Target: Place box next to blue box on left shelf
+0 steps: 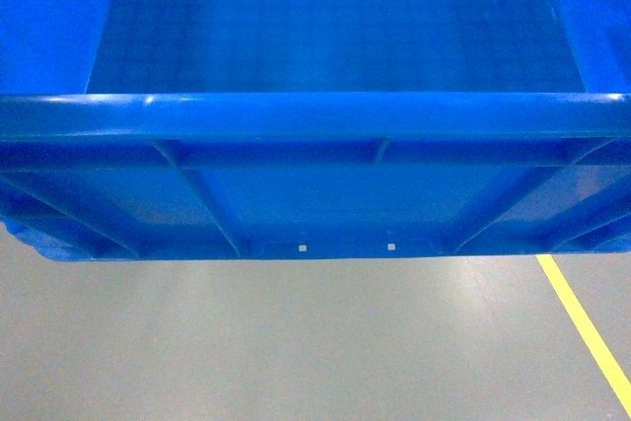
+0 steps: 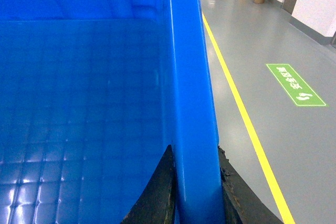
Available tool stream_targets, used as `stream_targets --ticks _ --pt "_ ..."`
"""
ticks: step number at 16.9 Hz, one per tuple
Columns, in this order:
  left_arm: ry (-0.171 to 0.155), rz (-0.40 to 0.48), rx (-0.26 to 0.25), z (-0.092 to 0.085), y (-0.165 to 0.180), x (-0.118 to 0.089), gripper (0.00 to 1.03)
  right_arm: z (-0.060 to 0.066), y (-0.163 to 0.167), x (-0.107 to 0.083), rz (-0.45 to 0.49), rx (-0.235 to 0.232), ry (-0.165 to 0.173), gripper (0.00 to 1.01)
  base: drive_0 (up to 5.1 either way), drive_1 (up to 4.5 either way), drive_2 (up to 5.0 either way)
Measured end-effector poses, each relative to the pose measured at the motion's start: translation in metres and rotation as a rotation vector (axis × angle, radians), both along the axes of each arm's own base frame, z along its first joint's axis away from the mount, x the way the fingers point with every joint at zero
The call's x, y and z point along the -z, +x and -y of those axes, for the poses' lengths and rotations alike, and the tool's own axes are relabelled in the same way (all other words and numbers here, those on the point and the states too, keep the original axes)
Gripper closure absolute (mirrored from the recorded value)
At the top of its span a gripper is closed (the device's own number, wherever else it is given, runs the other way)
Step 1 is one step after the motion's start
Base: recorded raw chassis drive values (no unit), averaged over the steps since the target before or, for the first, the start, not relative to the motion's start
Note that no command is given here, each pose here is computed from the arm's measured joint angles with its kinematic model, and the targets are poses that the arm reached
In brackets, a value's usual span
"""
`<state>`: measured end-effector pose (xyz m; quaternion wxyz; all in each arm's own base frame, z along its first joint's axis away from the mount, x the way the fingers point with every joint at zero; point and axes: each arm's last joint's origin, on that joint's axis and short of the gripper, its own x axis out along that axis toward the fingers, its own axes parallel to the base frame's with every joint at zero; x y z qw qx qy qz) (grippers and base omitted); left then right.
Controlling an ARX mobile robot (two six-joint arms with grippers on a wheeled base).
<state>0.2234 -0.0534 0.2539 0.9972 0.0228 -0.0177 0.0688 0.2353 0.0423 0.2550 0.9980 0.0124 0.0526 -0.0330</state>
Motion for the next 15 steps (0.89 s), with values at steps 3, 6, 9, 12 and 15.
stream_targets --ticks 3,6,9,12,15 --pt "0.001 -0.001 0.0 0.0 0.0 0.0001 0.84 0.0 0.0 0.0002 -0.002 0.0 -0.001 0.89 0.1 4.41 -4.2" --pt "0.001 -0.003 -0.001 0.0 0.0 0.0003 0.84 0.0 0.0 0.0004 -0.004 0.0 -0.001 0.89 0.1 4.41 -4.2" --pt "0.001 -0.001 -0.001 0.0 0.0 0.0001 0.84 0.0 0.0 0.0003 -0.003 -0.001 0.0 0.89 0.1 4.41 -4.2" --pt "0.001 -0.001 -0.001 0.0 0.0 0.0 0.84 0.0 0.0 0.0003 -0.003 -0.001 0.0 0.89 0.1 4.41 -4.2" --pt "0.001 -0.001 -0.002 -0.0001 0.0 0.0001 0.84 0.0 0.0 0.0003 -0.002 -0.001 0.0 0.89 0.1 4.42 -4.2"
